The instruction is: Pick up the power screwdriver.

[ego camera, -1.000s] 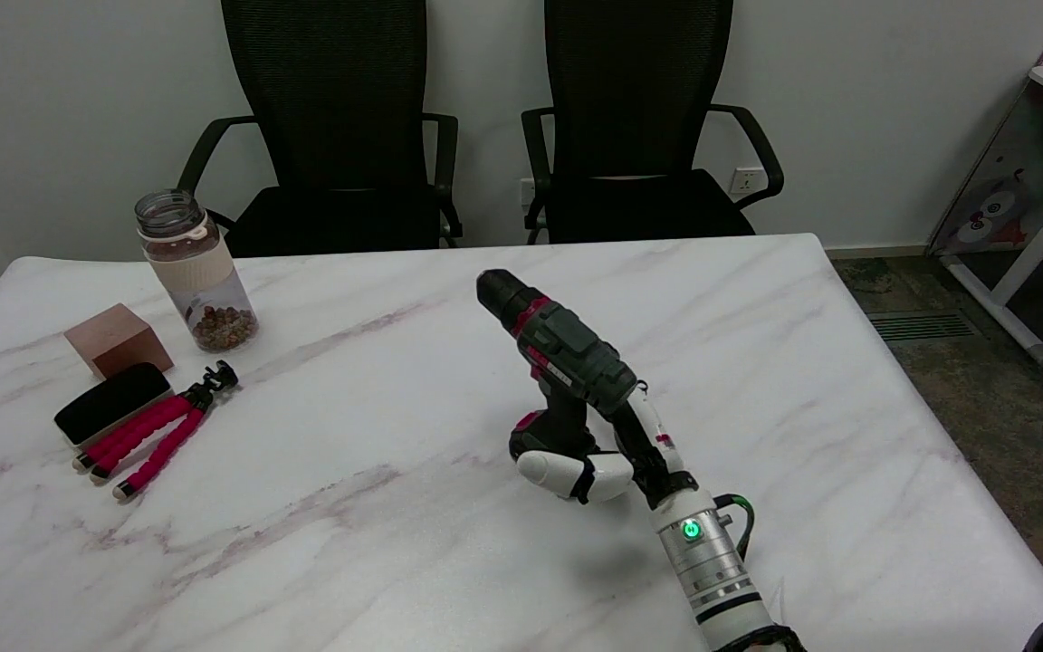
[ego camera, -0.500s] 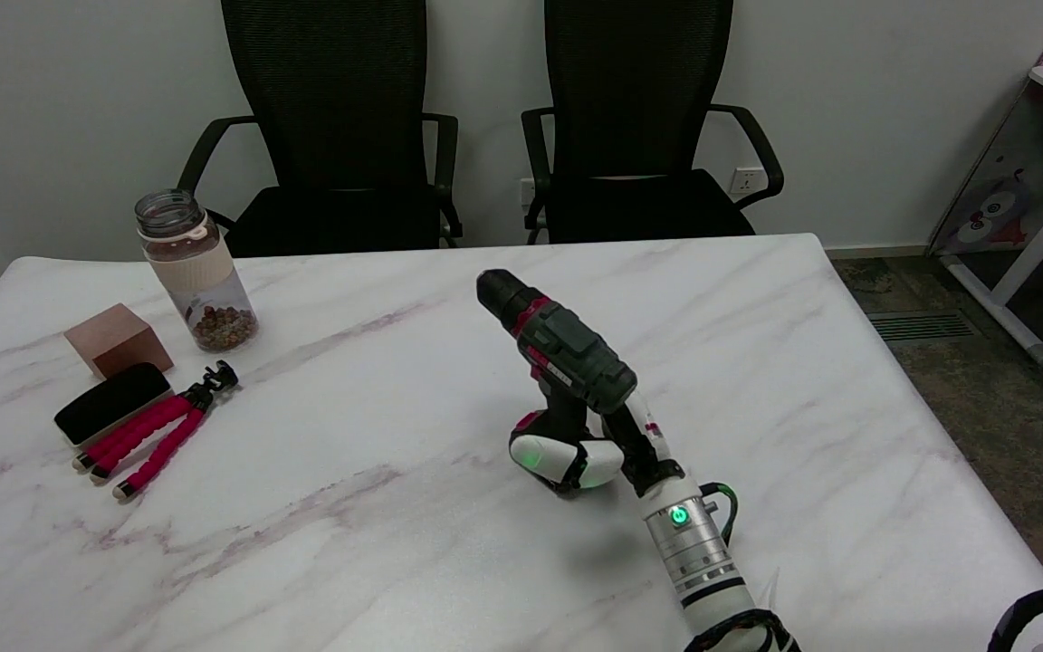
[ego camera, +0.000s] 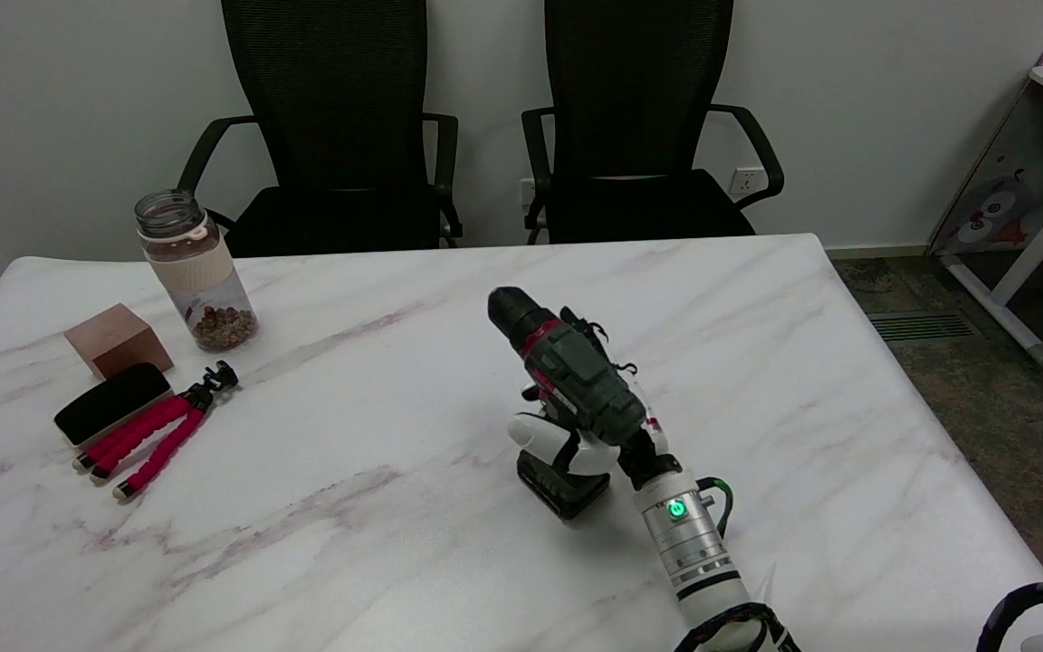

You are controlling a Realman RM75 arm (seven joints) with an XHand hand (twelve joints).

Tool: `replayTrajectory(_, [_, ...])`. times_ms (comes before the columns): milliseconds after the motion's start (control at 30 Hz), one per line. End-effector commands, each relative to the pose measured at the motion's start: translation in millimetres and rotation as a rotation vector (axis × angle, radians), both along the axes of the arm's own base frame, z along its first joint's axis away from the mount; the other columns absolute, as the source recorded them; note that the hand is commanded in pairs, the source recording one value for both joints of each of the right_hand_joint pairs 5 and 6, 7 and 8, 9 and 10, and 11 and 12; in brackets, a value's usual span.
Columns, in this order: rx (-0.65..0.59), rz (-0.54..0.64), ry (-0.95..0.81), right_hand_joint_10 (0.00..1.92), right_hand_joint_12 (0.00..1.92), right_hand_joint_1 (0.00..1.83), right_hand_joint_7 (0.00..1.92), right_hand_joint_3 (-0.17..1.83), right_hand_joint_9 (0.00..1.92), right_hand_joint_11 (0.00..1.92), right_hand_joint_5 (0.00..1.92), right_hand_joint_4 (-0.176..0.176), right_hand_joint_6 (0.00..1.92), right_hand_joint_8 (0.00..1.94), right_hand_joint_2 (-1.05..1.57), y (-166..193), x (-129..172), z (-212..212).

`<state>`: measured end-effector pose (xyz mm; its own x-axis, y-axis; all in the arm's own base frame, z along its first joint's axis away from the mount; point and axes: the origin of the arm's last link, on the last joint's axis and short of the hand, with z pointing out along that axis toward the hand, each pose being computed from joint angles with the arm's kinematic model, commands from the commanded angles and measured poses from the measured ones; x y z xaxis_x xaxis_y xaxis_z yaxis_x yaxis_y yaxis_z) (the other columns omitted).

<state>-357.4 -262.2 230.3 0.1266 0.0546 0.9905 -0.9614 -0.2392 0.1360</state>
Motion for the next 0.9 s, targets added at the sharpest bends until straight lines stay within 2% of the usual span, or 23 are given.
replayTrajectory(33, [-0.008,0.024,-0.027,0.89,1.60,0.84,0.00,0.55,0.89,1.60,0.00,-0.058,0.00,0.00,0.44,-7,7,3])
replayTrajectory(567, [-0.009,0.026,-0.020,0.96,1.66,0.84,0.00,0.59,0.96,1.66,0.00,-0.080,0.00,0.00,0.64,-21,15,14])
replayTrajectory(767, [-0.011,0.017,-0.016,1.19,1.88,0.85,0.00,0.59,1.19,1.88,0.00,-0.090,0.00,0.00,0.73,-26,16,19])
replayTrajectory(900, [-0.014,0.011,-0.018,1.26,1.92,0.85,0.00,0.64,1.26,1.92,0.00,-0.090,0.00,0.00,0.73,-30,16,20])
